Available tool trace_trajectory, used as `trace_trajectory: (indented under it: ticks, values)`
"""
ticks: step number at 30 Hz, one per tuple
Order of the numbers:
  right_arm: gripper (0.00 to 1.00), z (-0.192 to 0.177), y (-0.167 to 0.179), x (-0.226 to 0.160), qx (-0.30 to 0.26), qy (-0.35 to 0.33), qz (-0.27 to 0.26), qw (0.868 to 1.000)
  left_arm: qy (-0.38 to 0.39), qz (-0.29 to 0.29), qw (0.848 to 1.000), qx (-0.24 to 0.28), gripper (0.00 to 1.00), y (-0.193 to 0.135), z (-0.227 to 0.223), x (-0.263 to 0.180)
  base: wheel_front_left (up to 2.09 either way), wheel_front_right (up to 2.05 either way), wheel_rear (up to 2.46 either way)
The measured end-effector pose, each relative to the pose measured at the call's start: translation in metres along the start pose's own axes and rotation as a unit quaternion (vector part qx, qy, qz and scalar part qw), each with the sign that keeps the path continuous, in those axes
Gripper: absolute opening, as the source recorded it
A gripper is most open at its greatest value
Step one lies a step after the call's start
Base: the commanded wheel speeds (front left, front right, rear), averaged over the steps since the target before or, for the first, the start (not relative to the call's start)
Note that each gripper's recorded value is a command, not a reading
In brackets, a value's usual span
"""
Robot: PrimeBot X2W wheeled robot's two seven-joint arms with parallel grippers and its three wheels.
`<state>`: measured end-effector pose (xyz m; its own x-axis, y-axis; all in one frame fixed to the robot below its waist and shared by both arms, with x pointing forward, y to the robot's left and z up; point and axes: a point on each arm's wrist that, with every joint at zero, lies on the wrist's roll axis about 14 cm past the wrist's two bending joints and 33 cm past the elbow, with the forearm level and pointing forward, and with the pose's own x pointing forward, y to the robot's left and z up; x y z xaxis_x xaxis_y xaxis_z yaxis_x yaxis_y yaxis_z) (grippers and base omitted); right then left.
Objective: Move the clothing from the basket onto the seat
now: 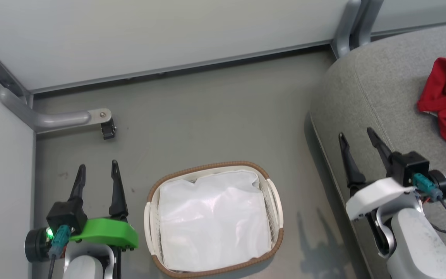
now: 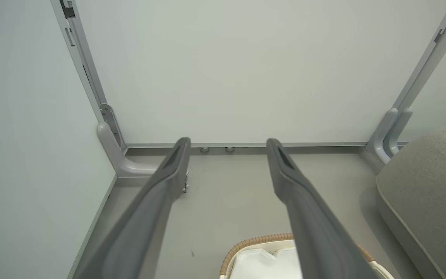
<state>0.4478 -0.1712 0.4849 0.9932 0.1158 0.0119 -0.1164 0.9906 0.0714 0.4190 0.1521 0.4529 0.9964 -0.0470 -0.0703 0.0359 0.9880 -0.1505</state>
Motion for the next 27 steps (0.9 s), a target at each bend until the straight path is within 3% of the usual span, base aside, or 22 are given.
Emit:
trace_trajectory:
  ticks: [15, 16, 22, 27]
  values:
    - [1.0, 0.001, 0.005, -0.038, 0.005, 0.004, -0.005, 1.0, -0.008, 0.014, 1.0, -0.024, 1.0, 0.014, 0.007, -0.04, 0.0, 0.0, 0.0]
    - [0.0, 0.002, 0.005, -0.039, 0.005, 0.003, -0.006, 1.0, -0.006, 0.011, 0.999, -0.03, 0.0, 0.013, 0.006, -0.041, 0.0, 0.0, 0.0]
    - [0.0, -0.021, 0.007, -0.05, 0.021, 0.039, -0.011, 0.999, 0.024, 0.016, 0.999, -0.036, 0.0, 0.013, -0.012, -0.046, 0.0, 0.0, 0.0]
    - [0.0, -0.021, 0.0, -0.05, 0.066, 0.042, -0.03, 0.996, 0.033, 0.032, 0.996, -0.081, 0.0, 0.019, -0.014, -0.047, 0.0, 0.0, 0.0]
